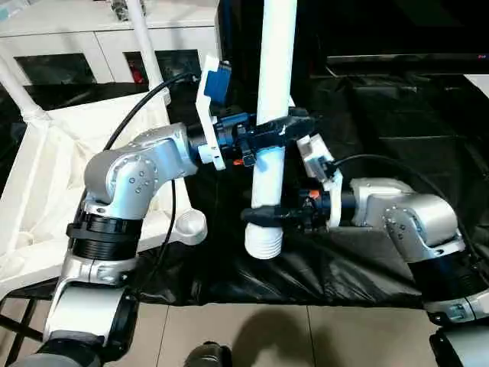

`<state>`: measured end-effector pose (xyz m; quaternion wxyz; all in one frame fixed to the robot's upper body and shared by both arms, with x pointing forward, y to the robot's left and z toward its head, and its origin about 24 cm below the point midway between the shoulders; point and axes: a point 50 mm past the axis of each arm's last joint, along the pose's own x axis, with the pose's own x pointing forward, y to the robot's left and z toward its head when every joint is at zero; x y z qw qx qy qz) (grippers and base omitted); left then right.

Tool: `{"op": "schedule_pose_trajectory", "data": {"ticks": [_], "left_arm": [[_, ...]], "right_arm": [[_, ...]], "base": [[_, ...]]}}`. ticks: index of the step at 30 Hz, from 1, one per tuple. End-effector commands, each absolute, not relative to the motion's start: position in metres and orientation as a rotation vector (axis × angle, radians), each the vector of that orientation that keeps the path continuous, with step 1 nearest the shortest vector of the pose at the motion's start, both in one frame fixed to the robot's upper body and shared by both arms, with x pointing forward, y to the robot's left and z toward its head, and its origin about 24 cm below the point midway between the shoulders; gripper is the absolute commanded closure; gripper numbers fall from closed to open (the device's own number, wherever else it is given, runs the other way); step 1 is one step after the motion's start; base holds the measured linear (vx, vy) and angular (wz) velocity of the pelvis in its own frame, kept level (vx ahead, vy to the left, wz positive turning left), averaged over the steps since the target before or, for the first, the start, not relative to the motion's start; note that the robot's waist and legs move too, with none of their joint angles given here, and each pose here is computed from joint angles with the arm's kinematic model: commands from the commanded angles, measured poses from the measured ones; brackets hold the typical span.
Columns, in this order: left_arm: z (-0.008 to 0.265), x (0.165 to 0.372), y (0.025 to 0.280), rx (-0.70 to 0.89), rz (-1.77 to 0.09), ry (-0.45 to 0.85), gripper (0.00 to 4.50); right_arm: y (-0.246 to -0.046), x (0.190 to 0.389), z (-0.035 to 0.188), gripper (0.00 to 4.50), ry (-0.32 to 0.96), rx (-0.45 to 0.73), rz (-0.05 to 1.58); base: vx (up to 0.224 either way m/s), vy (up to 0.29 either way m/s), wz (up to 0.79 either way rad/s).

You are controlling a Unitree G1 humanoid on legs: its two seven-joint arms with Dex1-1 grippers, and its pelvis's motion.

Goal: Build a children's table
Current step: Pick table leg

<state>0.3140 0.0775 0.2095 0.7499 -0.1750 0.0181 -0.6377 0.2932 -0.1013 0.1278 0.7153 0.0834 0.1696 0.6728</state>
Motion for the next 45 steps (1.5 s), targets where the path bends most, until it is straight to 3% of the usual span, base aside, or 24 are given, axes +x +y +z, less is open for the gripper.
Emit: {"op": "schedule_pose_trajectory", "data": {"ticks": [1, 10, 15, 18, 21, 26, 30, 32, 33, 35, 36, 38, 39, 44, 45], "left_arm": [[0.215, 0.314, 0.077, -0.362, -1.396, 0.013, 2.69], [0.215, 0.313, 0.077, -0.356, -1.411, 0.016, 2.70], [0.214, 0.316, 0.078, -0.350, -1.378, 0.024, 2.70], [0.219, 0.318, 0.079, -0.404, -1.374, 0.006, 1.97], [0.236, 0.318, 0.082, -0.401, -1.337, -0.157, 1.81], [0.264, 0.320, 0.092, -0.433, -1.249, -0.323, 1.56], [0.274, 0.323, 0.106, -0.358, -1.114, -0.357, 1.56], [0.268, 0.327, 0.115, -0.280, -1.004, -0.320, 1.56], [0.253, 0.334, 0.130, -0.137, -0.809, -0.259, 1.56], [0.236, 0.335, 0.147, -0.047, -0.650, -0.229, 1.56], [0.219, 0.331, 0.160, -0.029, -0.535, -0.199, 1.56], [0.204, 0.326, 0.169, -0.049, -0.454, -0.164, 1.56], [0.188, 0.320, 0.178, -0.001, -0.345, -0.169, 1.56], [0.134, 0.298, 0.193, 0.152, -0.106, -0.097, 1.56], [0.134, 0.298, 0.193, 0.152, -0.106, -0.097, 1.56]], "right_arm": [[-0.098, 0.294, 0.129, 1.77, 0.389, 0.184, 1.508], [-0.097, 0.294, 0.129, 2.49, 0.387, 0.203, 1.511], [-0.097, 0.293, 0.129, 2.57, 0.382, 0.209, 1.516], [-0.096, 0.293, 0.129, 2.59, 0.374, 0.207, 1.514], [-0.095, 0.294, 0.130, 2.60, 0.322, 0.220, 1.489], [-0.095, 0.296, 0.135, 2.61, 0.237, 0.256, 1.444], [-0.097, 0.296, 0.141, 2.61, 0.165, 0.269, 1.393], [-0.100, 0.297, 0.143, 2.61, 0.137, 0.271, 1.350], [-0.106, 0.298, 0.142, 2.61, 0.119, 0.239, 1.263], [-0.114, 0.298, 0.139, 2.61, 0.109, 0.175, 1.150], [-0.120, 0.301, 0.134, 2.61, 0.099, 0.121, 1.014], [-0.124, 0.303, 0.129, 2.61, 0.090, 0.069, 0.890], [-0.131, 0.306, 0.125, 2.61, 0.070, 0.044, 0.733], [-0.144, 0.298, 0.112, 2.61, 0.025, -0.054, 0.525], [-0.144, 0.298, 0.112, 2.61, 0.025, -0.054, 0.525]], "base": [[0.000, 0.000, 0.00], [0.000, 0.000, 0.00], [0.000, 0.000, 0.00], [0.000, 0.000, 0.00], [0.000, 0.000, 0.00], [0.000, 0.000, 0.00], [0.000, 0.000, 0.00], [0.000, 0.000, 0.00], [0.000, 0.000, 0.00], [0.000, 0.000, 0.00], [0.000, 0.000, 0.00], [0.000, 0.000, 0.00], [0.000, 0.000, 0.00], [0.000, 0.000, 0.00], [0.000, 0.000, 0.00]]}}
